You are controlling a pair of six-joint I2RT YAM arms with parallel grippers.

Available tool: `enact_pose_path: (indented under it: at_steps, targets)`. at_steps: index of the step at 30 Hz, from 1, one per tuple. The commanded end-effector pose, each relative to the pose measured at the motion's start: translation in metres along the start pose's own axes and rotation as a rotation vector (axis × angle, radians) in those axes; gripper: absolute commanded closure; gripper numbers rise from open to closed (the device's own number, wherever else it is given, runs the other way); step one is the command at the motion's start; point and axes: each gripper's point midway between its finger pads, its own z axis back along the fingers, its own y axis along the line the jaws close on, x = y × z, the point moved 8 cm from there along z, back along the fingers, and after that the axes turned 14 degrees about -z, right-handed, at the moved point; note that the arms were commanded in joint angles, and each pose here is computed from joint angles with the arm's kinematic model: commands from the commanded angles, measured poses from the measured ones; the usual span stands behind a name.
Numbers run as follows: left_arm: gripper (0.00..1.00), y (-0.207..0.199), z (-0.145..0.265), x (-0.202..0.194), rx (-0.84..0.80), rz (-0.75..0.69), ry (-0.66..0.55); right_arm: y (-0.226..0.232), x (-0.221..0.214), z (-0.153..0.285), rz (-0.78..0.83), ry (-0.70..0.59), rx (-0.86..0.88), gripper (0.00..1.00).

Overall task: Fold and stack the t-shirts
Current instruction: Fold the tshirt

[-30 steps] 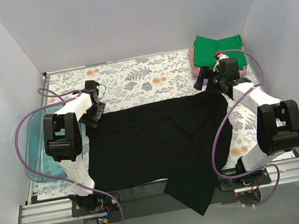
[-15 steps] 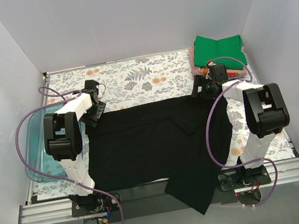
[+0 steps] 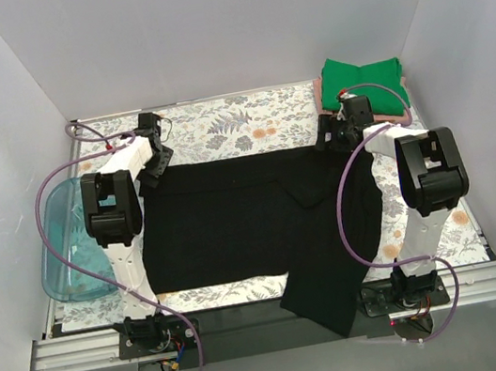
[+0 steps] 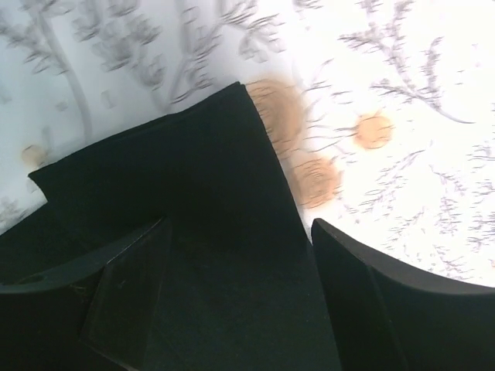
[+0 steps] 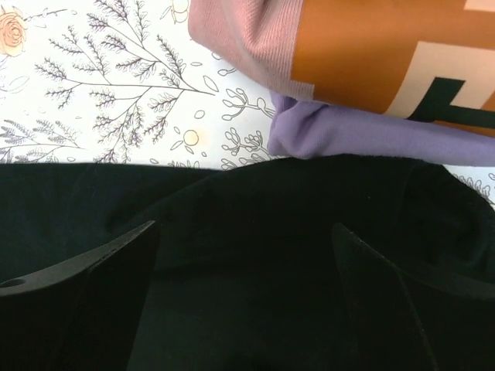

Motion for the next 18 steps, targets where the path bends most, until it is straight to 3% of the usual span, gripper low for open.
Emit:
enact_pose_path:
  at_steps: [1, 6, 11, 18]
  targets:
    - [0.28, -0.006, -0.006, 0.014, -0.027, -0.027, -0.001, 0.009, 0.021, 0.022, 0.042, -0.057, 0.045, 0.02]
    - [0.28, -0.01, 0.045, 0.022, -0.194, -0.06, -0.019, 0.033, 0.014, 0.058, 0.072, -0.032, 0.16, 0.02]
    - [0.27, 0.007, 0.114, 0.038, -0.333, -0.061, -0.098, 0.057, -0.024, 0.077, 0.161, 0.038, 0.161, 0.02]
    - [0.27, 0.069, 0.168, -0.003, -0.416, -0.073, -0.117, 0.062, -0.059, 0.066, 0.179, 0.142, 0.108, 0.02]
